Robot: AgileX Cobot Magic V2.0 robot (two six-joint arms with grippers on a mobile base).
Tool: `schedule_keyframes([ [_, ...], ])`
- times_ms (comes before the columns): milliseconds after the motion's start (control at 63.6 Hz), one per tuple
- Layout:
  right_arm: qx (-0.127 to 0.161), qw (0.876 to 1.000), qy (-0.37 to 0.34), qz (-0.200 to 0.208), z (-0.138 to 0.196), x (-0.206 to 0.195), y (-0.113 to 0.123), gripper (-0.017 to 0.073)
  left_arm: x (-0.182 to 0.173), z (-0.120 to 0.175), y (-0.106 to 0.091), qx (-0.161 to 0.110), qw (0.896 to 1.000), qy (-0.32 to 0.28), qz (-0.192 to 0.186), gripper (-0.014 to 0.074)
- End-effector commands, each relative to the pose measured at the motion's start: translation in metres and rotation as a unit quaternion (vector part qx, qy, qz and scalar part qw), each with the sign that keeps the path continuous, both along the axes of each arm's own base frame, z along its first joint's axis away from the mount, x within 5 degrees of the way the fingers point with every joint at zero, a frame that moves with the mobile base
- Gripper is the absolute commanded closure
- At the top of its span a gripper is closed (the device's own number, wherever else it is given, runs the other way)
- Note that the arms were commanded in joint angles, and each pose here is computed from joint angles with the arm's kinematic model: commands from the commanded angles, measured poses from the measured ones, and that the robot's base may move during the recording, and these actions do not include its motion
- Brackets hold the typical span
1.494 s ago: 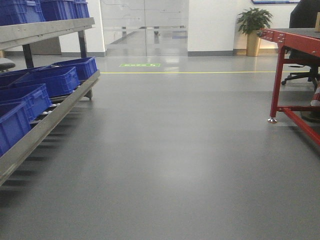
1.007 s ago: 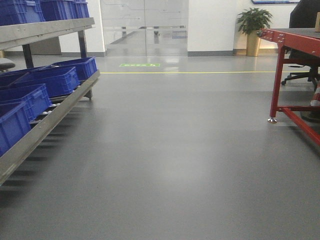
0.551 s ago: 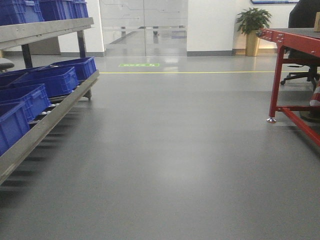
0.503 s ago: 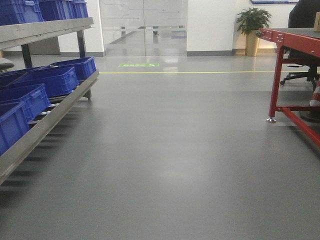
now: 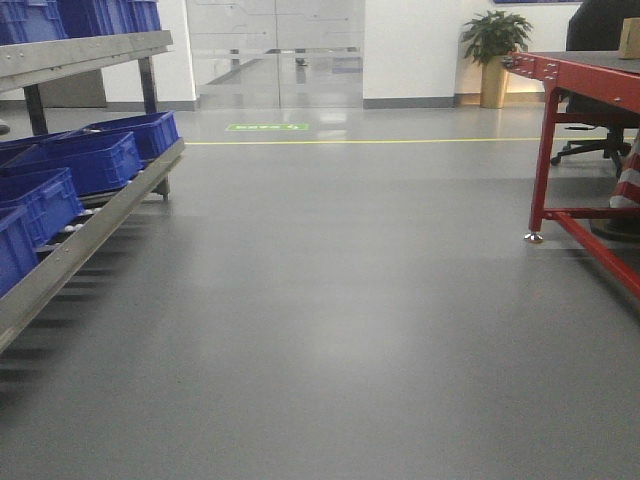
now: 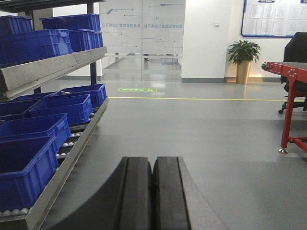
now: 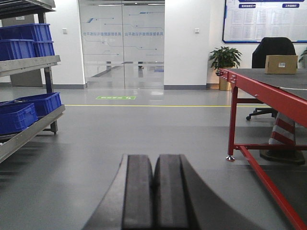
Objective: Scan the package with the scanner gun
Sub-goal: 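Drive the base across the floor to the red-framed table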
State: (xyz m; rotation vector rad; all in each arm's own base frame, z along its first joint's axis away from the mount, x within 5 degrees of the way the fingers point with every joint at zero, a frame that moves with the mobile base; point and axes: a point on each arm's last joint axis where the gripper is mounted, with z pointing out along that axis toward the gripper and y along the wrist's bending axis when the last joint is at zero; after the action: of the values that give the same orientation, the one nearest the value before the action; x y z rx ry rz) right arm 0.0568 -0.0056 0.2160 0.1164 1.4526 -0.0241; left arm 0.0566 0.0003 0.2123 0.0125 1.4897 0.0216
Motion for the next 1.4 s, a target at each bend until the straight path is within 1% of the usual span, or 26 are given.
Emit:
schedule_keyframes([
  [0,-0.004,1.000,-0.016,-0.002,0.0029,-0.0008,-0.0002,0.0727,-0.0007,0.0030,-0.0002,-0.003,1.000,-0.014,-0.001,0.0704],
  [1384,-0.004,1.000,-0.016,-0.002,0.0029,-0.0008,-0.0002,0.0727,-0.0007,0.0030,-0.0002,-0.003,1.000,-0.014,-0.001,0.0704],
])
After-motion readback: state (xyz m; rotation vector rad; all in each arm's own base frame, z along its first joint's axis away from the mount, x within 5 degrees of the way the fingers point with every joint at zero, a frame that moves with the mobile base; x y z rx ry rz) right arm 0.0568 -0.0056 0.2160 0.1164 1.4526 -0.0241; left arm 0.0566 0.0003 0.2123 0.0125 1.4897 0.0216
